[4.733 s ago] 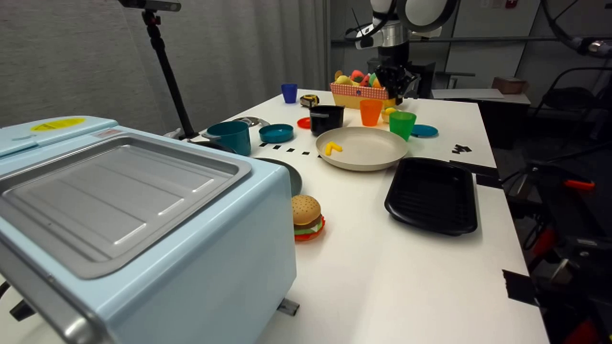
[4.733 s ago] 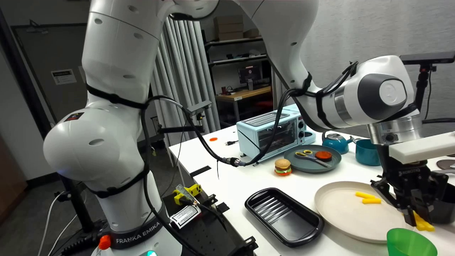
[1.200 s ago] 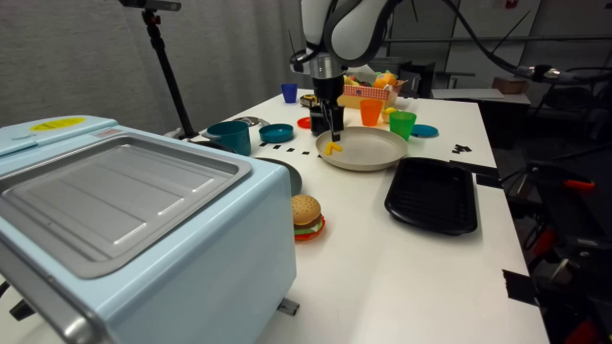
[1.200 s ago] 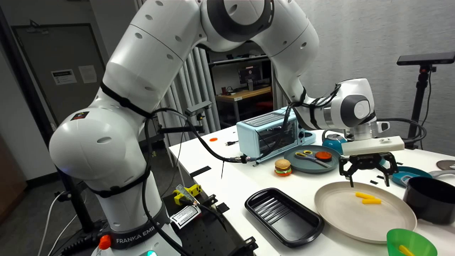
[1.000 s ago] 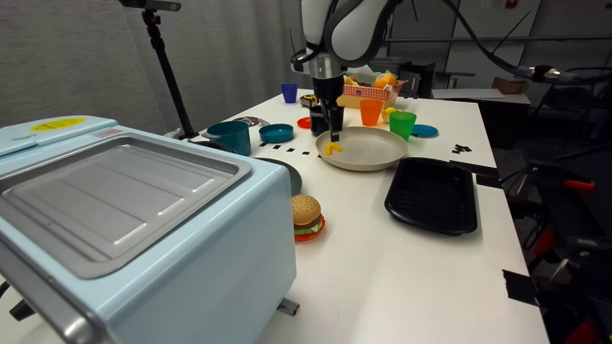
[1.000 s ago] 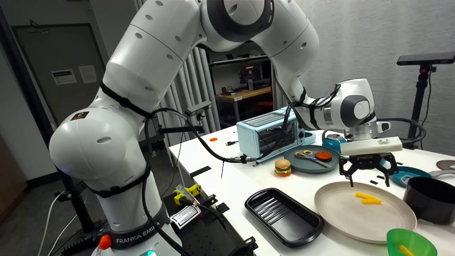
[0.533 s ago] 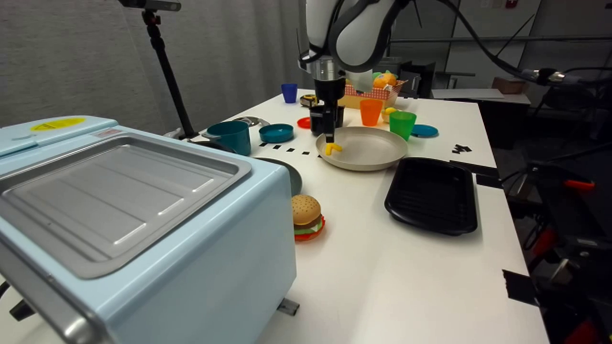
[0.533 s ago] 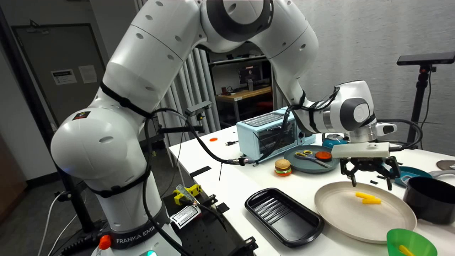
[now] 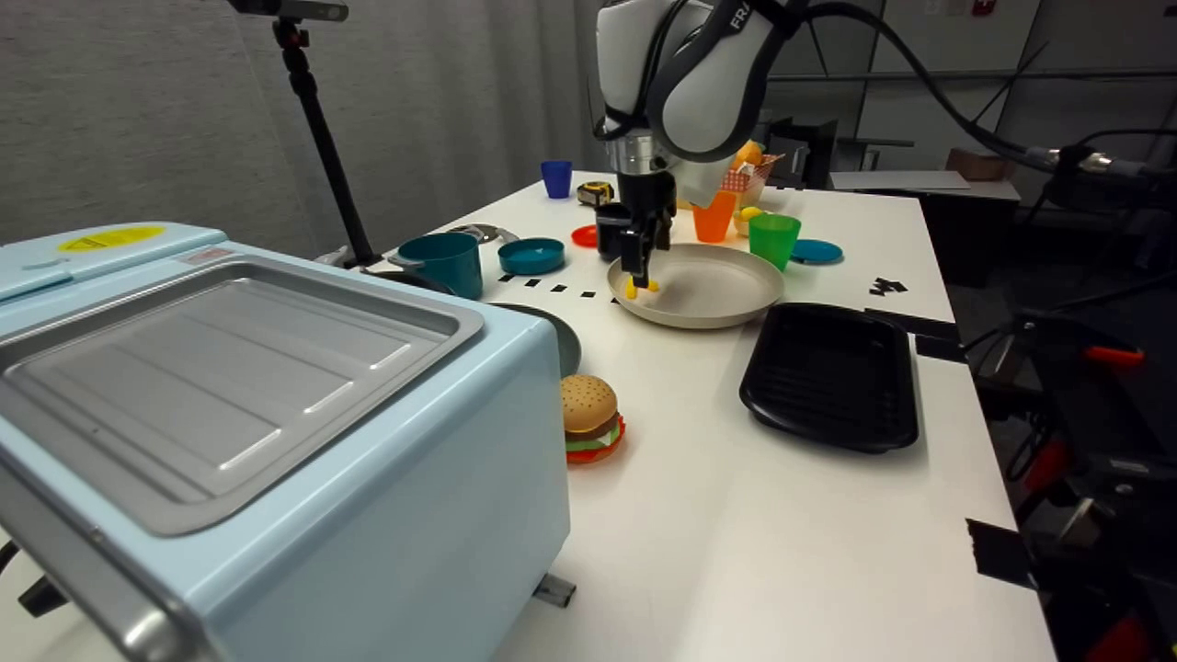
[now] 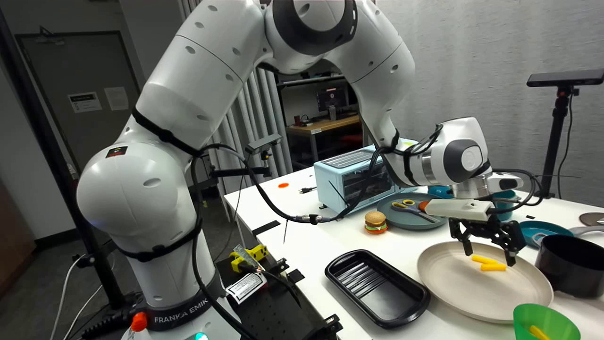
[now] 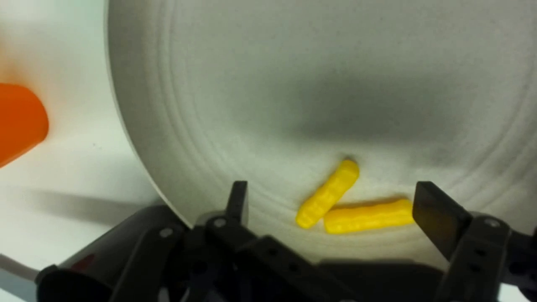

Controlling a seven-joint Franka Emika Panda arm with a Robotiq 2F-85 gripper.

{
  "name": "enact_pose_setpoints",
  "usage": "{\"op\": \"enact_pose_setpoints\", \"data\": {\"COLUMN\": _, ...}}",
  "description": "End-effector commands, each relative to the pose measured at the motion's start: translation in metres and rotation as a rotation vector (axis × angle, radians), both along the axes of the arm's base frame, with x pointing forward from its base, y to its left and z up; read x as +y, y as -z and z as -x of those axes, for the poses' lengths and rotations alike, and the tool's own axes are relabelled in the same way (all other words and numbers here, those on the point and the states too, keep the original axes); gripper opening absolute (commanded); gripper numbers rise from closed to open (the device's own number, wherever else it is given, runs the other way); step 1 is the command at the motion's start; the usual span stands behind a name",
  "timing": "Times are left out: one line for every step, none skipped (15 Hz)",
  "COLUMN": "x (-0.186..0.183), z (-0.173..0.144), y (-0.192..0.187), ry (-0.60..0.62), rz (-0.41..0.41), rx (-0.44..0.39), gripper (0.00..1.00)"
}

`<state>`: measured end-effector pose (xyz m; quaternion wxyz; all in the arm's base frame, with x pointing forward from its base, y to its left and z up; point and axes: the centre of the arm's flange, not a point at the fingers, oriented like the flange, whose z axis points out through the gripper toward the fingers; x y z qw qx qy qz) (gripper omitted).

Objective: Put the chips in the green cup

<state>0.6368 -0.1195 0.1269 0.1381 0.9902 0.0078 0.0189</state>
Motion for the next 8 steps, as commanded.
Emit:
{"op": "enact_pose_setpoints", "data": {"x": 0.0027, "z": 0.0025, "y": 0.0, "ry": 0.1, "rz": -0.004, "rx": -0.046, "gripper": 1.0}}
{"op": "enact_pose_setpoints", "data": {"x": 0.0024, "z": 0.002, "y": -0.0003, "ry": 0.122, "rz": -0.009, "rx": -0.051, "gripper": 1.0}}
{"op": "enact_pose_setpoints", "data": {"x": 0.0018, "z": 0.0013, "y": -0.0002, "ry": 0.147, "rz": -0.02, "rx": -0.053, "gripper": 1.0}}
{"op": "enact_pose_setpoints", "data": {"x": 0.0011, "z": 0.0003, "y": -0.0002, "ry": 0.17, "rz": -0.029, "rx": -0.058, "gripper": 1.0}}
{"op": "enact_pose_setpoints", "data": {"x": 0.0, "z": -0.001, "y": 0.0, "ry": 0.192, "rz": -0.039, "rx": -0.062, "gripper": 1.0}}
{"op": "enact_pose_setpoints", "data": {"x": -0.0011, "z": -0.0021, "y": 0.0002, "ry": 0.215, "rz": -0.049, "rx": -0.067, "gripper": 1.0}}
{"op": "enact_pose_setpoints", "data": {"x": -0.0026, "z": -0.0039, "y": 0.0006, "ry": 0.241, "rz": -0.069, "rx": -0.068, "gripper": 1.0}}
{"op": "enact_pose_setpoints", "data": {"x": -0.0037, "z": -0.0055, "y": 0.0008, "ry": 0.262, "rz": -0.083, "rx": -0.071, "gripper": 1.0}}
